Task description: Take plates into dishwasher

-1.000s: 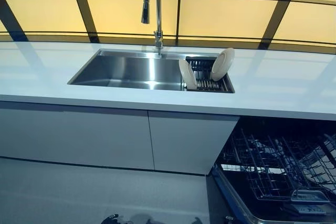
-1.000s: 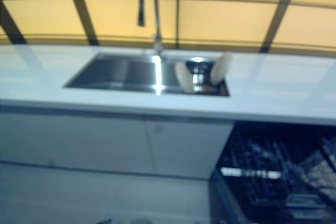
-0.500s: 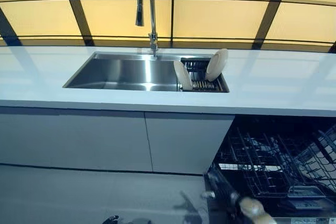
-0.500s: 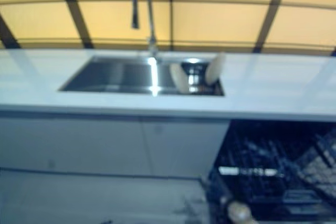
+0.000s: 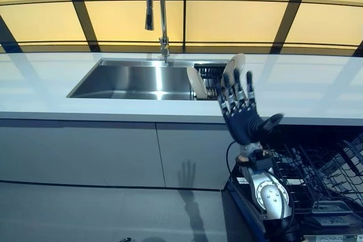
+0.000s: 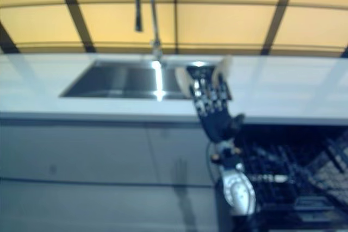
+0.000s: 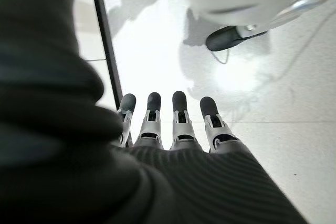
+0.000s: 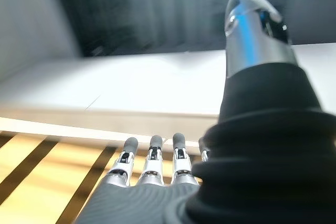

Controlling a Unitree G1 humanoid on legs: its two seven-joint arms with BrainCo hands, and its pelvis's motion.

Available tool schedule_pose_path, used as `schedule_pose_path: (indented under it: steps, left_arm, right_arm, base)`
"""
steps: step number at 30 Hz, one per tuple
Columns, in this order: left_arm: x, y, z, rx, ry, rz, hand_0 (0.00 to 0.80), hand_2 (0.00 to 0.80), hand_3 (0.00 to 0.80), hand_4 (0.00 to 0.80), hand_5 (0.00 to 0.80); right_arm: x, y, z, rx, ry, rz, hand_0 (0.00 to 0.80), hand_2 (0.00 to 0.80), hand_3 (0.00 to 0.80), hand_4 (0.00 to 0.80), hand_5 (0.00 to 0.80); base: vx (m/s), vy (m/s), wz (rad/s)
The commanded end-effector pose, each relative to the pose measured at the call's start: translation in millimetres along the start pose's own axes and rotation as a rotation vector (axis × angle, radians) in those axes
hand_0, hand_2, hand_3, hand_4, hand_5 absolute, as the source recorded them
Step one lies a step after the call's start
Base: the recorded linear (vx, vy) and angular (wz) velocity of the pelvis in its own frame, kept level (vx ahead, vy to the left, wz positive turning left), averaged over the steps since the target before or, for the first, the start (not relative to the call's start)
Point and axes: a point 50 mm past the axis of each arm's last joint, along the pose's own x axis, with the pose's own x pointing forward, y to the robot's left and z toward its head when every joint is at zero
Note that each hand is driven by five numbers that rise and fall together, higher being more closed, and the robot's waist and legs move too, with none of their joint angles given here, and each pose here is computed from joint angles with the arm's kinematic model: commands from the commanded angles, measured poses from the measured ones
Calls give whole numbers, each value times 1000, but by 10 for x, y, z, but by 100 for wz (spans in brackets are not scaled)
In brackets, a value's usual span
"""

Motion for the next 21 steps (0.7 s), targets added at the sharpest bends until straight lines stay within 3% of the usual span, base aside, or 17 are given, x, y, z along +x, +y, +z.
schedule_pose_path:
  steps: [1, 3, 6, 9, 11, 14, 21]
  left_arm:
    - [55, 95, 235, 55, -50, 46, 0, 0, 0, 0, 0]
    - [55, 95, 233, 55, -50, 47, 0, 0, 0, 0, 0]
    - [53, 101, 233, 50, -48, 51, 0, 0, 0, 0, 0]
    - [48, 109, 218, 45, -42, 58, 0, 0, 0, 0, 0]
    - [45, 128, 210, 45, -39, 67, 0, 0, 0, 0, 0]
    - [44, 178, 226, 51, -42, 104, 0, 0, 0, 0, 0]
    - [36, 269, 342, 55, -100, 169, 0, 0, 0, 0, 0]
  right_arm:
    - [241, 243, 131, -90, -133, 84, 0, 0, 0, 0, 0]
    - [256, 241, 168, -211, -134, 35, 0, 0, 0, 0, 0]
    - [244, 234, 308, -556, -131, -44, 0, 0, 0, 0, 0]
    - [257, 327, 548, -1037, -130, -64, 0, 0, 0, 0, 0]
    - [301, 395, 670, -1236, -127, -52, 0, 0, 0, 0, 0]
    - [400, 485, 785, -1375, -125, -37, 0, 0, 0, 0, 0]
    - [538, 510, 887, -1425, -123, -72, 0, 0, 0, 0, 0]
  base:
    - [20, -37, 0]
    - [15, -33, 0]
    - [14, -42, 0]
    - [36, -61, -1]
    - [55, -75, 0]
    - [38, -105, -2]
    - [26, -171, -10]
